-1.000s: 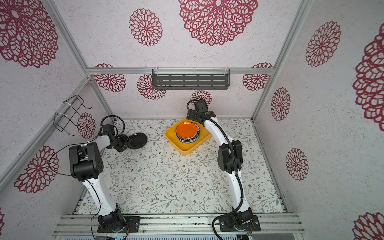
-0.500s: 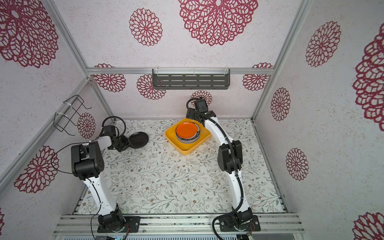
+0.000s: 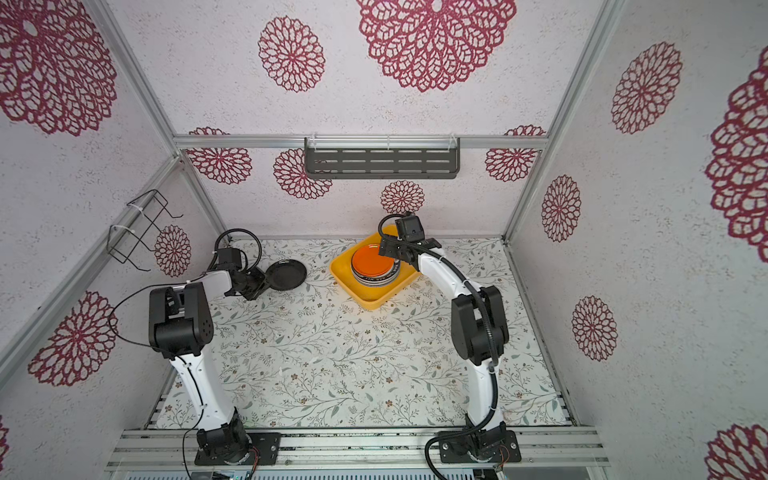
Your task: Place the plates into the plastic bin on the countertop
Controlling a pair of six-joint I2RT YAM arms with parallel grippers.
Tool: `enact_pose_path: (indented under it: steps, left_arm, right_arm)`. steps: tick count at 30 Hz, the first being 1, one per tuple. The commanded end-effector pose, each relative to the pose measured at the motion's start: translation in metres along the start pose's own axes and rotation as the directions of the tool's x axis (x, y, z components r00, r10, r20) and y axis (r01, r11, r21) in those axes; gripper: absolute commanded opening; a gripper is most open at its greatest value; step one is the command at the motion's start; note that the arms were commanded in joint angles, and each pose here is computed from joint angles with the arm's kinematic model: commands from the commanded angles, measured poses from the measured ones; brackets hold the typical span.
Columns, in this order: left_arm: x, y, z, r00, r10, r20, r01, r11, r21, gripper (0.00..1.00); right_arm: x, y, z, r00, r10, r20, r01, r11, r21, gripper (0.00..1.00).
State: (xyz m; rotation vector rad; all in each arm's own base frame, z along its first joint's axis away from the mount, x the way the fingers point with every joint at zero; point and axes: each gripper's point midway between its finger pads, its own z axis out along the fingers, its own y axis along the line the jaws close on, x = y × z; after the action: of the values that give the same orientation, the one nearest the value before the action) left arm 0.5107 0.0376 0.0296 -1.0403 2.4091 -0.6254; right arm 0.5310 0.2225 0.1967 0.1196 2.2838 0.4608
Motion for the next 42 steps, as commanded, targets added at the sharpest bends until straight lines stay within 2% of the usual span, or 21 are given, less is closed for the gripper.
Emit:
enact_pose_path:
  steps: [1,4,5,9,15,22,29,35,42]
  left_arm:
    - [-0.003,-0.034,-0.029,0.999,0.013,0.043,-0.016,0.997,0.078,0.00]
    - [0.003,-0.050,-0.041,0.999,0.005,0.048,-0.010,0.994,0.105,0.00]
    - [0.002,-0.067,-0.060,0.997,0.017,0.077,-0.028,0.990,0.141,0.00]
    - [0.013,-0.096,-0.084,0.996,0.024,0.090,-0.041,0.980,0.196,0.00]
    - [0.037,-0.136,-0.112,0.994,0.059,0.096,-0.082,0.963,0.257,0.00]
    - [0.085,-0.181,-0.130,0.984,0.157,0.087,-0.177,0.935,0.308,0.00]
    - [0.135,-0.213,-0.141,0.959,0.275,0.073,-0.283,0.893,0.350,0.00]
    - [0.175,-0.237,-0.141,0.927,0.373,0.037,-0.358,0.852,0.381,0.00]
    - [0.203,-0.263,-0.145,0.886,0.462,0.028,-0.428,0.795,0.429,0.00]
  right_arm:
    - [-0.036,0.010,-0.044,0.989,0.028,0.147,-0.023,0.999,-0.041,0.91]
    - [-0.026,0.001,-0.057,0.988,0.047,0.150,-0.040,0.998,-0.049,0.91]
    - [-0.023,-0.002,-0.061,0.987,0.054,0.149,-0.047,0.998,-0.053,0.92]
    - [-0.012,-0.013,-0.079,0.985,0.080,0.150,-0.071,0.995,-0.065,0.94]
    - [0.006,-0.027,-0.105,0.986,0.091,0.137,-0.082,0.994,-0.068,0.95]
    - [0.021,-0.015,-0.130,0.994,0.075,0.084,-0.058,0.979,-0.197,0.96]
    - [0.027,0.012,-0.134,0.997,0.071,0.014,-0.062,0.941,-0.334,0.91]
    - [0.022,0.031,-0.137,0.997,0.083,0.002,-0.074,0.896,-0.438,0.87]
    - [0.021,0.040,-0.123,0.995,0.094,-0.046,-0.104,0.876,-0.471,0.72]
